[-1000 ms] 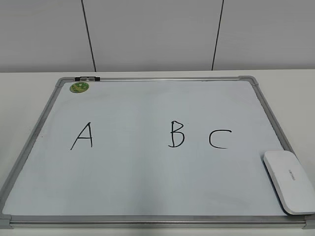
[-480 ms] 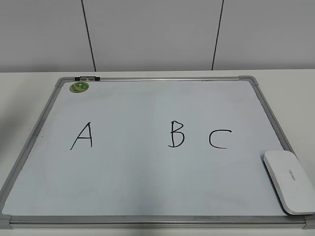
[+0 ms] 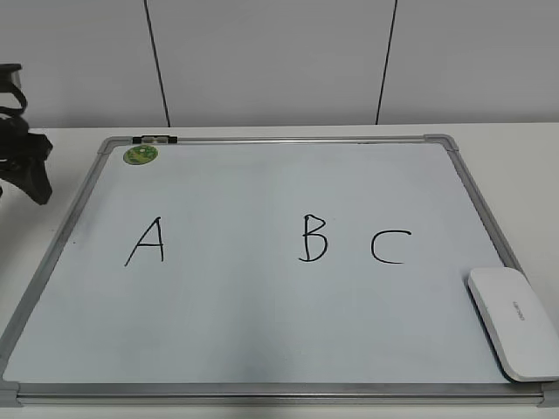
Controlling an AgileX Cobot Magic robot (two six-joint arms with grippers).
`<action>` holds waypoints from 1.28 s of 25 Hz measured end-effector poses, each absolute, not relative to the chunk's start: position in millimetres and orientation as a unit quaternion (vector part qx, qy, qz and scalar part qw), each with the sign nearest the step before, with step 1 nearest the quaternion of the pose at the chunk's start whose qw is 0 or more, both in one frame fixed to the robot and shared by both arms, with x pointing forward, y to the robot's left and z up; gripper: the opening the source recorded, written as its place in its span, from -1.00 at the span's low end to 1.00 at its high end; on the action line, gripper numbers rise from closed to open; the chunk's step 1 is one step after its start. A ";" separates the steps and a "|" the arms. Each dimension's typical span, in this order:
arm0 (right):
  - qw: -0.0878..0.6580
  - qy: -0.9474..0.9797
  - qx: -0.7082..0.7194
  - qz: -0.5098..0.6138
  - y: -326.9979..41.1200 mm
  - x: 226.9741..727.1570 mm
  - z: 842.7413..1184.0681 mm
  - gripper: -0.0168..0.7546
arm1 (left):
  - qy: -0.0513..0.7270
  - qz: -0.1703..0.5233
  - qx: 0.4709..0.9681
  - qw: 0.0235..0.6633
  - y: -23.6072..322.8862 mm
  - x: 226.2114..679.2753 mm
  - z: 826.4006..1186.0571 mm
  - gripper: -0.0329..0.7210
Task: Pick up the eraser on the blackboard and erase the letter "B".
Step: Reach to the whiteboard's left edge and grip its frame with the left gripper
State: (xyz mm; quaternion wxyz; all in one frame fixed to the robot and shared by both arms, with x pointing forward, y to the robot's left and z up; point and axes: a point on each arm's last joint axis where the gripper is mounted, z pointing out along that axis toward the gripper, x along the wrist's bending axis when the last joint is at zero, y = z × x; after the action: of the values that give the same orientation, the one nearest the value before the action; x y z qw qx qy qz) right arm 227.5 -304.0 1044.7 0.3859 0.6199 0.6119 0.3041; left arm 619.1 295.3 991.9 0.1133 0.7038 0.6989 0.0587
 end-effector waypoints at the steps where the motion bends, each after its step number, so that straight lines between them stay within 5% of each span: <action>1: 0.386 0.612 0.620 0.304 -304.0 227.5 1044.7 0.57 | 0.699 0.055 0.704 0.112 295.0 622.2 984.6 0.45; 19: 0.386 0.612 0.620 0.304 -304.0 227.5 1044.7 0.57 | 0.699 0.054 0.703 0.118 295.7 651.5 910.9 -0.03; 32: 0.386 0.612 0.620 0.304 -304.0 227.5 1044.7 0.57 | 0.704 0.048 0.698 0.119 296.6 655.6 898.5 -0.23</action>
State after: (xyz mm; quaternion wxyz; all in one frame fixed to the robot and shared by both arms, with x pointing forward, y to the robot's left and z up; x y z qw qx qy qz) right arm 227.5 -304.0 1044.7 0.3859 0.6199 0.6119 0.3041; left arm 655.6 296.6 898.5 0.1190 0.6983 0.7042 0.0480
